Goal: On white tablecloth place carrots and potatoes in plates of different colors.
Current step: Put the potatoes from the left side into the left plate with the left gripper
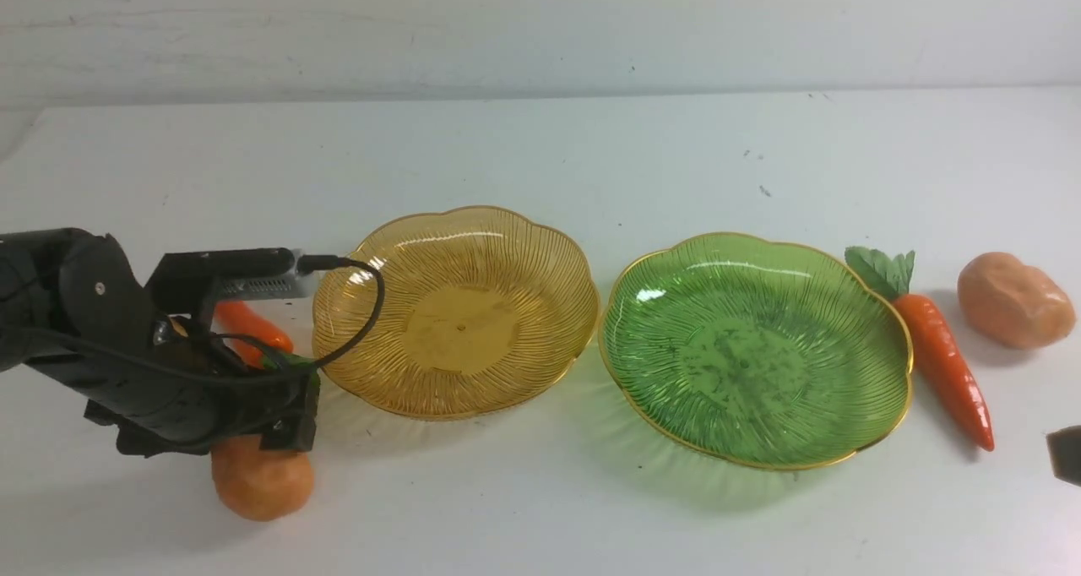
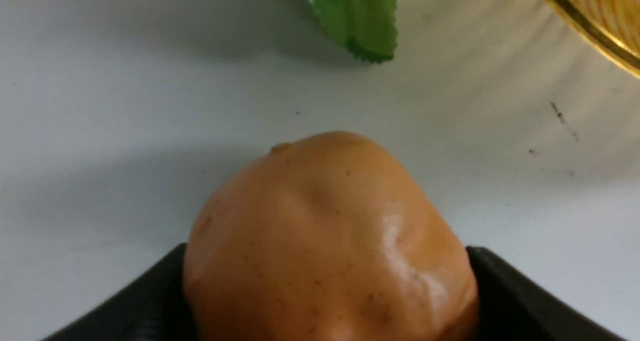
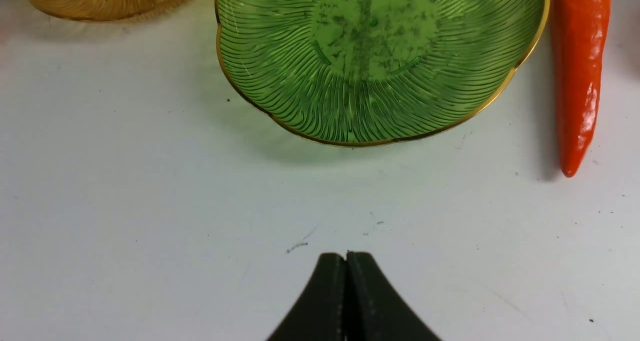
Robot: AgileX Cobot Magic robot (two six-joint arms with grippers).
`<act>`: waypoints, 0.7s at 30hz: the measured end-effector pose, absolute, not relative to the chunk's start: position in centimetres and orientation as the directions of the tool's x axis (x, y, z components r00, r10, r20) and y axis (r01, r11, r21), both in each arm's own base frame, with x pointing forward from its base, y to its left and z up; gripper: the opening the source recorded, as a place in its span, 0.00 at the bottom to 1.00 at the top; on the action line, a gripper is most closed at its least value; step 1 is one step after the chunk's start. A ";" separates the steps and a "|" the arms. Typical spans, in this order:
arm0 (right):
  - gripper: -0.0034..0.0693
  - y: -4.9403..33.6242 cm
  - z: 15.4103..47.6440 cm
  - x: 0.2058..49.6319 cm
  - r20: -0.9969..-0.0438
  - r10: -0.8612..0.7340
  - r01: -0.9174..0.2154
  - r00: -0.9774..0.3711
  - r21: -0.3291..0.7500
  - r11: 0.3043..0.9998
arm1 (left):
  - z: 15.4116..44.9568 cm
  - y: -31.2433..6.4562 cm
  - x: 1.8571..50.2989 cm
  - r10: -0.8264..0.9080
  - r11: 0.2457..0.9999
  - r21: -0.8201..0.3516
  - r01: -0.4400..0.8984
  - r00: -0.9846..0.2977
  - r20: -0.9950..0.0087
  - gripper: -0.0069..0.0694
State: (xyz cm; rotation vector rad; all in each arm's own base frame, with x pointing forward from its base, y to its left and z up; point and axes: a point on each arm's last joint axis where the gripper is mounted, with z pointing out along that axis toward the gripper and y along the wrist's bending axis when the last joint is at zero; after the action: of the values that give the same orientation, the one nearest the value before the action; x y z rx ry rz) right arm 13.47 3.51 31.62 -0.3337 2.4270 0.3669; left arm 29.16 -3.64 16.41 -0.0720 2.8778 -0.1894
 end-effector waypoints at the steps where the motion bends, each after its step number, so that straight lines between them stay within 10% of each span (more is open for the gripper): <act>1: 0.03 3.5 31.6 13.5 -0.640 -0.145 -0.327 -0.755 0.176 0.928 | 16.5 -3.6 29.2 -0.063 0.991 -0.134 -0.030 -0.968 -0.244 0.79; 7: 0.03 3.5 31.6 13.5 -0.638 -0.127 -0.314 -0.760 0.189 0.930 | 18.6 -3.9 29.0 -0.045 0.989 -0.145 -0.015 -0.977 -0.208 0.68; 21: 0.03 2.8 31.9 14.2 -0.671 -0.024 -0.194 -0.741 0.181 0.964 | 28.3 -10.4 34.0 0.027 0.947 -0.238 0.215 -0.792 -0.610 0.67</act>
State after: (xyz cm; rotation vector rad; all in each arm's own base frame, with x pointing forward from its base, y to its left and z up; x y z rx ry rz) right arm 14.17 2.78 31.89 -0.1520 2.3909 0.3106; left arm 33.99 -10.40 28.32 0.1706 2.4621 -0.3924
